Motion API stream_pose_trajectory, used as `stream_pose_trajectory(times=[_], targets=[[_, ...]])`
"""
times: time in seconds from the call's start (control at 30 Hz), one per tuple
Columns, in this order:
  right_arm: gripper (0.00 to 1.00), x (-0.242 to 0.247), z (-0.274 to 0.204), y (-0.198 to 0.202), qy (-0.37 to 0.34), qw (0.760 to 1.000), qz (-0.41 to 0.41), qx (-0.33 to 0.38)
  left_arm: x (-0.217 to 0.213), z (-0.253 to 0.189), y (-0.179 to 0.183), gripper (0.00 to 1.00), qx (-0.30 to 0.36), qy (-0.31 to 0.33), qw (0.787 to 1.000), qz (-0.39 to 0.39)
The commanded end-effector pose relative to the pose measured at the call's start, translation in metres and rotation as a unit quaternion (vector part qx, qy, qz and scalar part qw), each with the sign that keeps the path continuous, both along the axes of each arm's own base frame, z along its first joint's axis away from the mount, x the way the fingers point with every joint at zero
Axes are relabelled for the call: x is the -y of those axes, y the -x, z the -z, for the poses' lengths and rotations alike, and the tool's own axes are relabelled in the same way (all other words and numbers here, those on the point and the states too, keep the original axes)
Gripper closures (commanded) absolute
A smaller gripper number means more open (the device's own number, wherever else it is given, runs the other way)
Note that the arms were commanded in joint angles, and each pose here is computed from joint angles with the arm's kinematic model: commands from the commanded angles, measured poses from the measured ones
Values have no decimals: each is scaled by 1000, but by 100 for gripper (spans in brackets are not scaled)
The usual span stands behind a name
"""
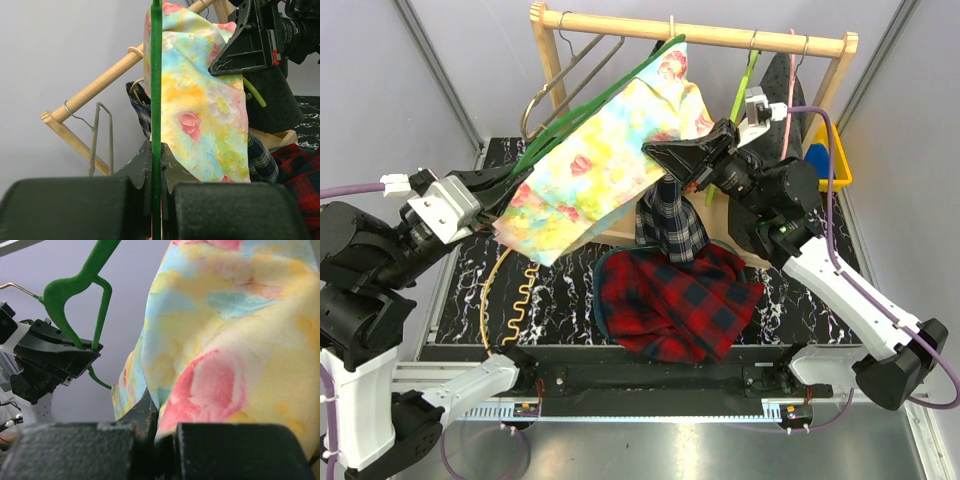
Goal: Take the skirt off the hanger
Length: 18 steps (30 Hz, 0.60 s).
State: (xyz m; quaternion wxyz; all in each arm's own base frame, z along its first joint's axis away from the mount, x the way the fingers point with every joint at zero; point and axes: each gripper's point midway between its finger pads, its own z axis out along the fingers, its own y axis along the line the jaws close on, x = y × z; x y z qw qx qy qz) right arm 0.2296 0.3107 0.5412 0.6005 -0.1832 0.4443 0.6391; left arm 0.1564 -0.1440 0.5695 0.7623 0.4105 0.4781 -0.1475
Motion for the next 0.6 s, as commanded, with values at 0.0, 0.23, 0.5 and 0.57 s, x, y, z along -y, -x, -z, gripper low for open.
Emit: stream_pose_trajectory(times=[0.0,0.23,0.5,0.57], targets=[[100,21,-32,19,-19,998,22,47,-3,-34,8,100,64,34,997,4],[100,85,-79,89,-12,987,76,141,-13,-29,-3,100,80,36,995,-38],[100,200,-119,159,-62,950,244,186,-17,-32,-26,100,95,26,992,-80],[100,221,-135,182,-82,940,253,212,-18,-34,-30,100,98,24,991,-89]])
